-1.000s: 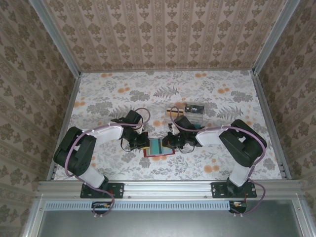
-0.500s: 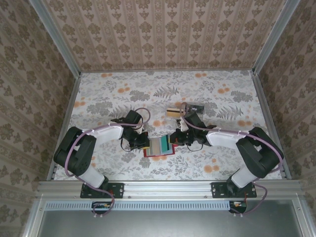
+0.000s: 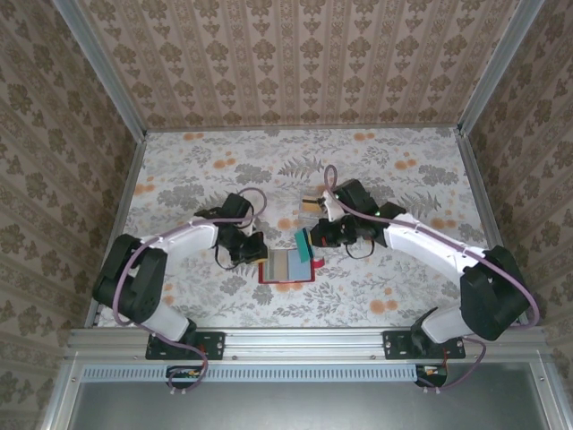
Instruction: Take the credit cards out of the card holder
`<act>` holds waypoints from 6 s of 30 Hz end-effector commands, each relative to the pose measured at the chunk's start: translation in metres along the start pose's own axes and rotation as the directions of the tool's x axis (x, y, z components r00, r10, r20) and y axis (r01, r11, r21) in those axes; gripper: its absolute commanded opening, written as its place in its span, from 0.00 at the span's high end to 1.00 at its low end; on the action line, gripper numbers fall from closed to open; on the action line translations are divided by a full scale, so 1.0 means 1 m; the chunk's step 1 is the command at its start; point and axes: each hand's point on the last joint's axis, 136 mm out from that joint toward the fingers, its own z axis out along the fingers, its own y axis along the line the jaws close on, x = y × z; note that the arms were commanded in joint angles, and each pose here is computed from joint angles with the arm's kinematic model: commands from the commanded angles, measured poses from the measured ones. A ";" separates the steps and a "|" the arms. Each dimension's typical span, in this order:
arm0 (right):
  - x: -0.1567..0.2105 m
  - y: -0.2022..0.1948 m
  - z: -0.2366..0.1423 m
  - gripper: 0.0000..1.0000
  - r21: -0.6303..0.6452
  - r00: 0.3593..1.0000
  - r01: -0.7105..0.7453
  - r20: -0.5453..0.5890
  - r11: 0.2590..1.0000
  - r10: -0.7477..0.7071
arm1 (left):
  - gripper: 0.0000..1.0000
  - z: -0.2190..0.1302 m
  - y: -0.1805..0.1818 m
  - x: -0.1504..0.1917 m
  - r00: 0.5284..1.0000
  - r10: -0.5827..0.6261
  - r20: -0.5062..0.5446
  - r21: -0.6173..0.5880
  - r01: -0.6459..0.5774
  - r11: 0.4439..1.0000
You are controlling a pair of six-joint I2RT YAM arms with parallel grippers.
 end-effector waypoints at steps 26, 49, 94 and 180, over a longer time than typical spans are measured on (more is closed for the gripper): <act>-0.013 -0.085 -0.039 1.00 0.224 0.327 0.943 -0.467 0.248 -0.822 | 0.00 -0.104 -0.019 -0.059 0.949 0.021 0.315 0.134 -0.067 0.989; 0.012 -0.129 -0.011 1.00 0.149 0.322 0.946 -0.522 0.288 -0.789 | 0.00 -0.102 -0.007 -0.060 0.949 -0.013 0.315 0.138 -0.032 0.990; -0.011 -0.155 0.015 0.73 0.271 0.414 0.910 -0.542 0.314 -0.731 | 0.00 -0.104 0.005 -0.053 0.945 -0.046 0.323 0.153 -0.004 0.988; 0.090 -0.065 0.116 0.79 0.323 0.987 0.042 -0.159 0.945 0.010 | 0.69 0.035 0.032 0.033 0.996 -0.022 -0.082 -0.101 0.014 0.995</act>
